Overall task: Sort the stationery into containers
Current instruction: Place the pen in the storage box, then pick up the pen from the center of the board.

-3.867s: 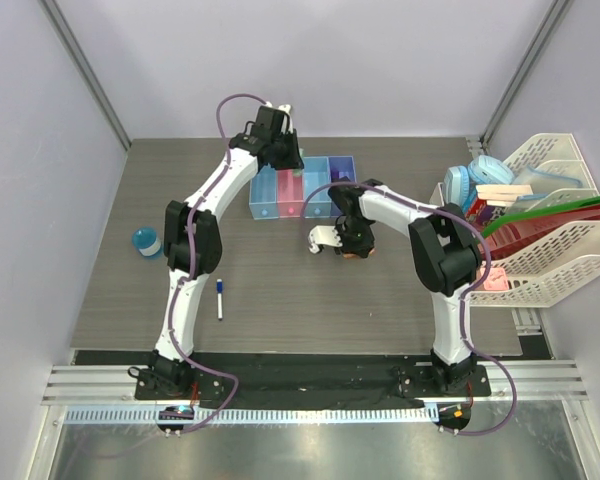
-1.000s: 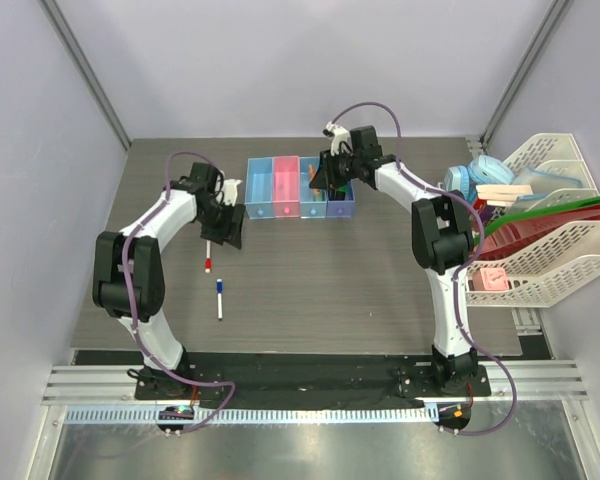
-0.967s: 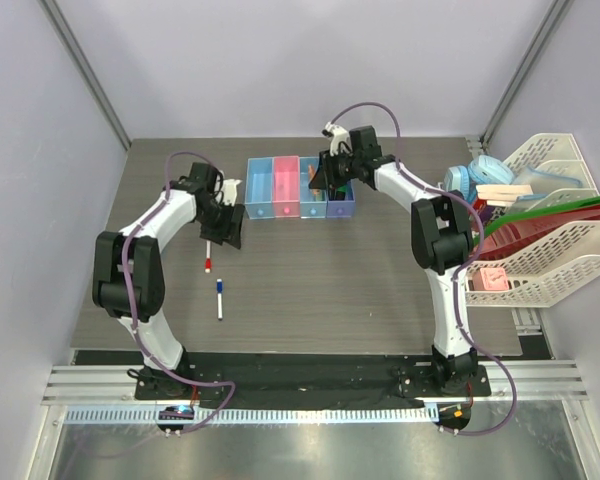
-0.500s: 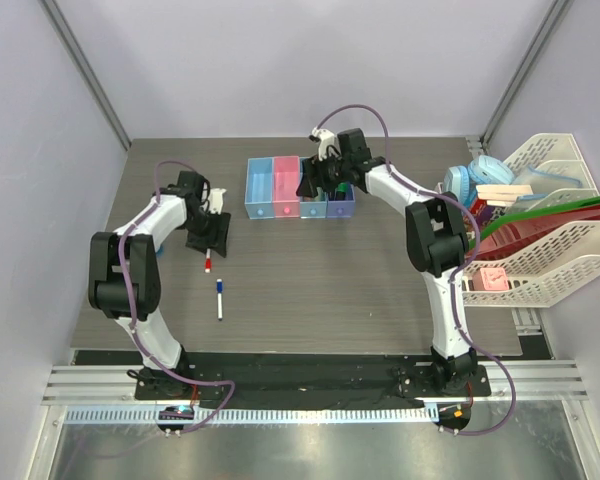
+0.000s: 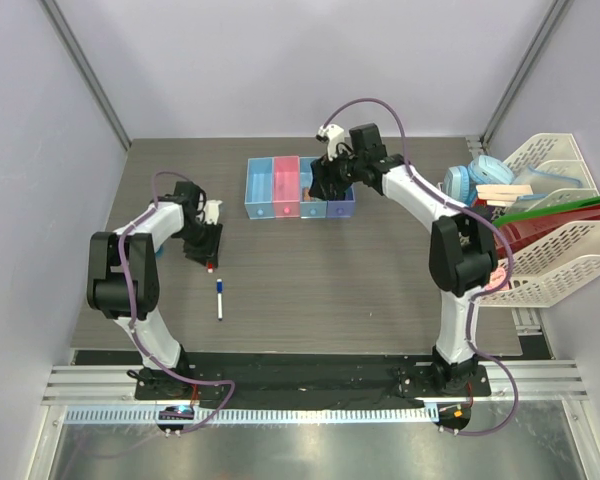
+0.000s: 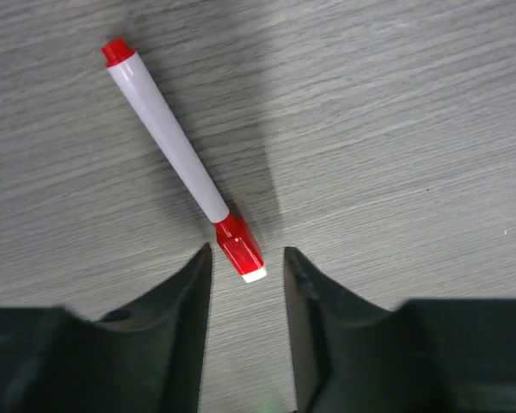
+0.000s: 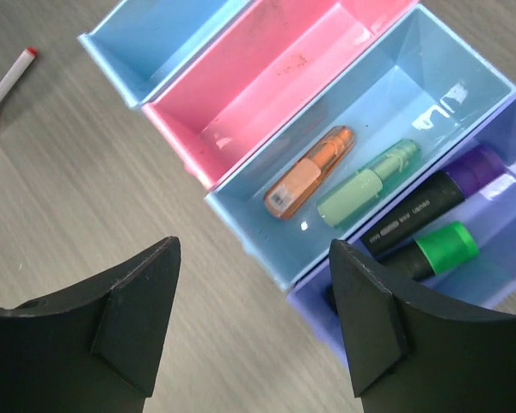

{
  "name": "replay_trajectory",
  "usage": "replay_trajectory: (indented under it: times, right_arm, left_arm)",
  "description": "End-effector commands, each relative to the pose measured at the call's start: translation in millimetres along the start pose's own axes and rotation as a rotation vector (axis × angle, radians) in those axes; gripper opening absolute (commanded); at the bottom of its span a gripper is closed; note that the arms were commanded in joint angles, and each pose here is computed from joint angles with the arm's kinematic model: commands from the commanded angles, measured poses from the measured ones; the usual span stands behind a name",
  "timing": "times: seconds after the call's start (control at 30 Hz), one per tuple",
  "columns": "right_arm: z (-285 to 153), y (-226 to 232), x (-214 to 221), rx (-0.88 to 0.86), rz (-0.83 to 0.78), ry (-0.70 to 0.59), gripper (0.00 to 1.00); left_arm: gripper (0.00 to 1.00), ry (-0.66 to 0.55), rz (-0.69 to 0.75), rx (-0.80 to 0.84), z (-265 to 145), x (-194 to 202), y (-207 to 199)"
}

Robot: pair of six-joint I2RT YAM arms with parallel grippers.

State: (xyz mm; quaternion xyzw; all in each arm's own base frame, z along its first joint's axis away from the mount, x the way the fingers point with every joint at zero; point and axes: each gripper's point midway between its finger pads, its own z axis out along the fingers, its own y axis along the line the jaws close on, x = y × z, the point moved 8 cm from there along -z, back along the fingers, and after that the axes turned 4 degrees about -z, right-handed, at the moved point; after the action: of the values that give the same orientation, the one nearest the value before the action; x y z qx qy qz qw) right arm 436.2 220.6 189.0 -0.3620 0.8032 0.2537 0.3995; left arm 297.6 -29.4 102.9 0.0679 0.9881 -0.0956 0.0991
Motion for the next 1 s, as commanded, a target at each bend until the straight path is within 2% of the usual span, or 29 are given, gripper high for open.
replay_trajectory:
  times: [0.0,0.17,0.2,0.27,0.43,0.77,0.97]
  right_arm:
    - [-42.8,21.7,-22.5,0.033,-0.22,-0.004,0.76]
    - [-56.5,40.0,-17.1,0.024,-0.379,0.095,0.76]
    - [-58.0,45.6,-12.1,0.008,-0.397,0.132,0.76]
    - [-60.6,48.7,-11.8,0.023,-0.446,0.156,0.76]
    - [-65.0,56.8,-13.3,0.018,-0.445,0.154,0.76]
    - [-78.7,66.1,-11.7,0.033,-0.456,0.149,0.76]
    - [-90.0,72.9,-14.0,0.051,-0.459,0.137,0.76]
  left_arm:
    - [0.29,-0.008,0.0,0.018,7.4,-1.9,5.3]
    - [0.13,0.004,-0.009,0.02,14.6,1.7,8.6]
    - [0.06,0.002,-0.008,0.018,15.1,2.0,9.3]
    - [0.0,0.003,-0.013,0.017,16.8,2.7,10.1]
    - [0.0,0.023,-0.016,0.007,15.0,4.5,11.2]
    - [0.0,0.089,-0.035,0.048,-24.8,29.2,-1.2]
    - [0.0,0.171,-0.066,0.086,-21.6,34.4,-6.4]
